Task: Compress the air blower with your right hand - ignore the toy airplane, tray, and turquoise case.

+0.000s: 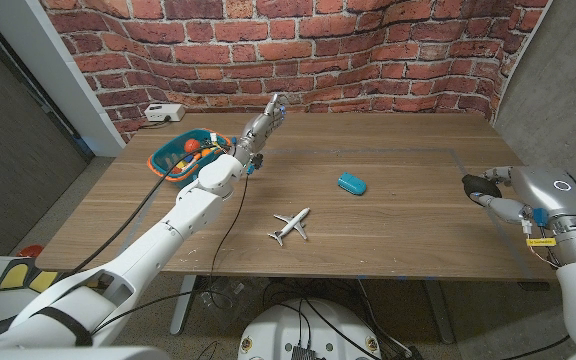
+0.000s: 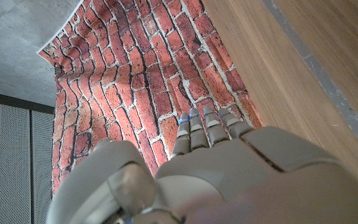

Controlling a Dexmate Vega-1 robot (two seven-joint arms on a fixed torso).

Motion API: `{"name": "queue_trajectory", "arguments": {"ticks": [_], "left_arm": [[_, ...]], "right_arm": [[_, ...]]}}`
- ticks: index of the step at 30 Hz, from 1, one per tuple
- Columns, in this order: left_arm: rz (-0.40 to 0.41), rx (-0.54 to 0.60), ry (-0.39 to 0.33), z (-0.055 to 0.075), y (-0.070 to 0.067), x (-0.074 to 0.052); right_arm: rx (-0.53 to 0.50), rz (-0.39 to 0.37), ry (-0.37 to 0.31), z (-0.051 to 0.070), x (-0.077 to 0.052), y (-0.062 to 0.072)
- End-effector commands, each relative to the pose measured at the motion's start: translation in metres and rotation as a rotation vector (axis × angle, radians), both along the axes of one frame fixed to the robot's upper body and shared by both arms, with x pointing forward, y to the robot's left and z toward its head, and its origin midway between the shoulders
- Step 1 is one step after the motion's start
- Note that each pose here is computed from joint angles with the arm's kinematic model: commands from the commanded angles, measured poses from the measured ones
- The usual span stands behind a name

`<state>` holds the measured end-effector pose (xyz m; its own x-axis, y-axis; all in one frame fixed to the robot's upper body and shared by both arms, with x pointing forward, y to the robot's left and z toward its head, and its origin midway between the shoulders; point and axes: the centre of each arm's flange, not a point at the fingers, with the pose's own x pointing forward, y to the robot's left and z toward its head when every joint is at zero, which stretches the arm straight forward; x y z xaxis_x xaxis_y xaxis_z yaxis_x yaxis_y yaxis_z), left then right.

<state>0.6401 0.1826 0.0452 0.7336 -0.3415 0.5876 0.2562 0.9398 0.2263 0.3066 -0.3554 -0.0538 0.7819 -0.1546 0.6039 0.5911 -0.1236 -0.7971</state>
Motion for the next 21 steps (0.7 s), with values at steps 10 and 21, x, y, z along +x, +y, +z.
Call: {"name": "queue_trajectory", "arguments": {"ticks": [10, 21], "left_arm": [[0.017, -0.001, -0.004, 0.0, 0.007, -0.004], [0.024, 0.006, 0.003, -0.002, 0.007, -0.006]], "right_arm": [[0.021, -0.064, 0.14, -0.018, 0.02, -0.013], [0.018, -0.069, 0.238, -0.029, 0.04, -0.019]]}}
